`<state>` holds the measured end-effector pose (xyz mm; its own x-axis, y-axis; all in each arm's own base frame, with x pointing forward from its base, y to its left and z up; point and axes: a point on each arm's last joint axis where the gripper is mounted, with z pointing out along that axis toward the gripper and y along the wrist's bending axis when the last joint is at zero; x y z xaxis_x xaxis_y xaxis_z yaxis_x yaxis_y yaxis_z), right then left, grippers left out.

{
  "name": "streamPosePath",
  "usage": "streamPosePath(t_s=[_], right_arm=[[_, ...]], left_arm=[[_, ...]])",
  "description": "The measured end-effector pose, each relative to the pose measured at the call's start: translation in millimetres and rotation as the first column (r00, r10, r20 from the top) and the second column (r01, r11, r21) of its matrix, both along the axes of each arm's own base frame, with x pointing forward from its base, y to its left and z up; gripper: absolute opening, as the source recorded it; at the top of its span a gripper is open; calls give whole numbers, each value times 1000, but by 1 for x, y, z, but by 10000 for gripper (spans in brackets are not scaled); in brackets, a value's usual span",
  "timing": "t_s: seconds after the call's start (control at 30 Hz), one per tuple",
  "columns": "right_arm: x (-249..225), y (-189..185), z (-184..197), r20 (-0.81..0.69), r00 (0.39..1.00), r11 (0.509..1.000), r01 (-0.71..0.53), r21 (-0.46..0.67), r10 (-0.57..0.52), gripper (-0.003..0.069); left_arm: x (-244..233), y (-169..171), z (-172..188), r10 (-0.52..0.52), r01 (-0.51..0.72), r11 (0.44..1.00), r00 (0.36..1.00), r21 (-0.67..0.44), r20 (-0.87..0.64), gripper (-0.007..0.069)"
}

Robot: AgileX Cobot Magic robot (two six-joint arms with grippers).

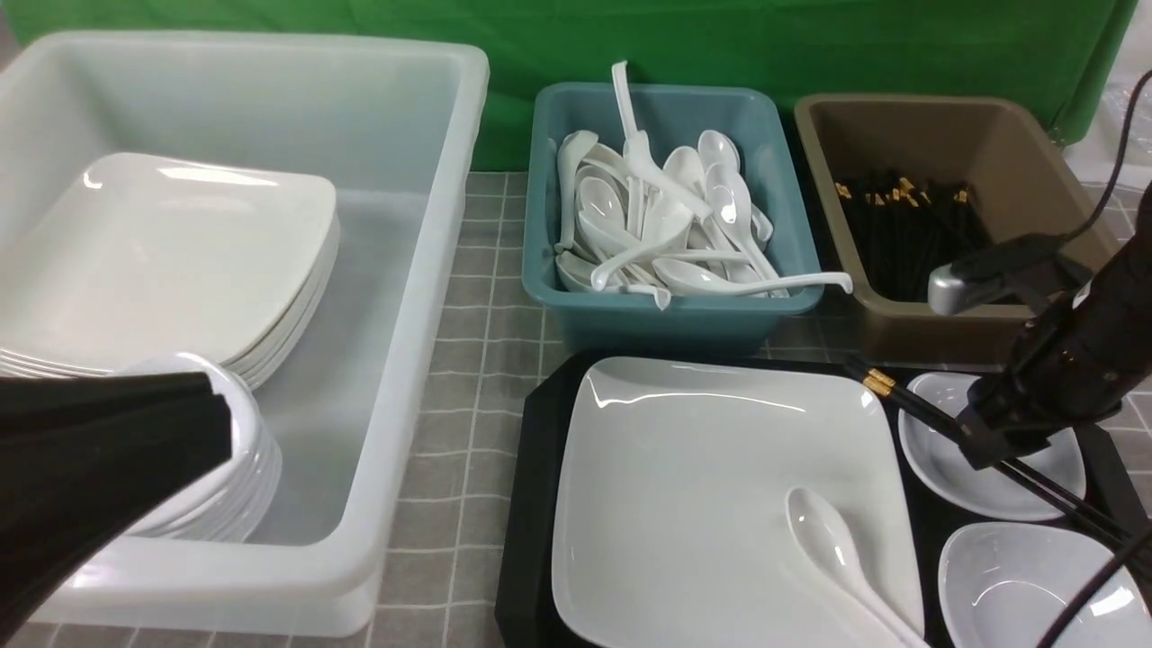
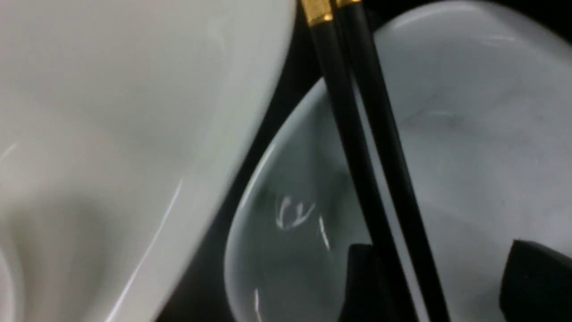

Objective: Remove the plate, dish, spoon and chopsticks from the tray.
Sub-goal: Use the right arm to grab a pair of chopsticks from the plate, then use the right arm to put the chopsticks into the small storage box on the right

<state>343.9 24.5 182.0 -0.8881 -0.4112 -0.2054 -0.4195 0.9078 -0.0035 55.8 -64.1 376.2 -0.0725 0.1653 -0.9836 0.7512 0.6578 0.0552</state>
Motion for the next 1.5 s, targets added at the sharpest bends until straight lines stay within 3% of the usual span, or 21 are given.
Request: streamPosePath(t_s=[0.17, 0.4, 0.63, 0.77, 0.83, 0.9, 0.97, 1.07, 1.1, 1.13, 1.2, 1.33, 1.4, 1.5], right_arm=[[2, 0, -10, -17, 999, 999, -41, -9, 41, 363], [0, 0, -10, -37, 989, 989, -147, -23, 146, 125], [-10, 1, 6, -56, 972, 973, -231, -28, 229, 125], [-26, 14, 33, -52, 914, 914, -404, -37, 402, 125], [-34, 29, 48, -13, 879, 879, -476, -26, 476, 125], [-39, 46, 67, 101, 873, 878, -478, -13, 477, 125], [-36, 56, 87, 240, 881, 907, -422, 12, 407, 125], [-12, 56, 127, 491, 859, 969, -224, 105, 146, 125], [-10, 56, 129, 505, 854, 971, -212, 112, 129, 125], [8, 49, 144, 586, 810, 976, -105, 192, -28, 125], [34, 36, 155, 654, 731, 960, 7, 278, -195, 125], [76, 17, 150, 683, 635, 919, 115, 377, -360, 130], [97, 6, 136, 663, 625, 898, 156, 412, -413, 174], [110, -6, 117, 591, 657, 872, 235, 429, -468, 339]], left_arm=[[0, 0, 0, 1, -1, 1000, 1000, 2, 1, 20], [0, 0, 0, 1, -1, 1000, 1000, 3, 2, 20], [0, 0, 0, 1, -1, 1000, 1000, 3, 4, 20], [1, 1, 1, 7, -7, 1000, 1000, -1, 15, 20], [1, 1, 3, 15, -14, 1000, 1000, -13, 28, 20], [2, 1, 5, 26, -24, 999, 998, -24, 57, 20], [3, 2, 7, 36, -33, 999, 996, -30, 86, 20], [5, 3, 12, 62, -54, 997, 989, -62, 135, 20], [5, 3, 13, 64, -55, 996, 988, -64, 138, 20], [6, 4, 15, 75, -63, 995, 985, -77, 156, 20], [6, 4, 17, 86, -71, 993, 982, -93, 171, 20], [6, 5, 17, 88, -72, 993, 981, -96, 174, 20], [6, 5, 17, 88, -72, 993, 981, -96, 174, 20], [6, 5, 17, 87, -71, 993, 981, -94, 171, 20]])
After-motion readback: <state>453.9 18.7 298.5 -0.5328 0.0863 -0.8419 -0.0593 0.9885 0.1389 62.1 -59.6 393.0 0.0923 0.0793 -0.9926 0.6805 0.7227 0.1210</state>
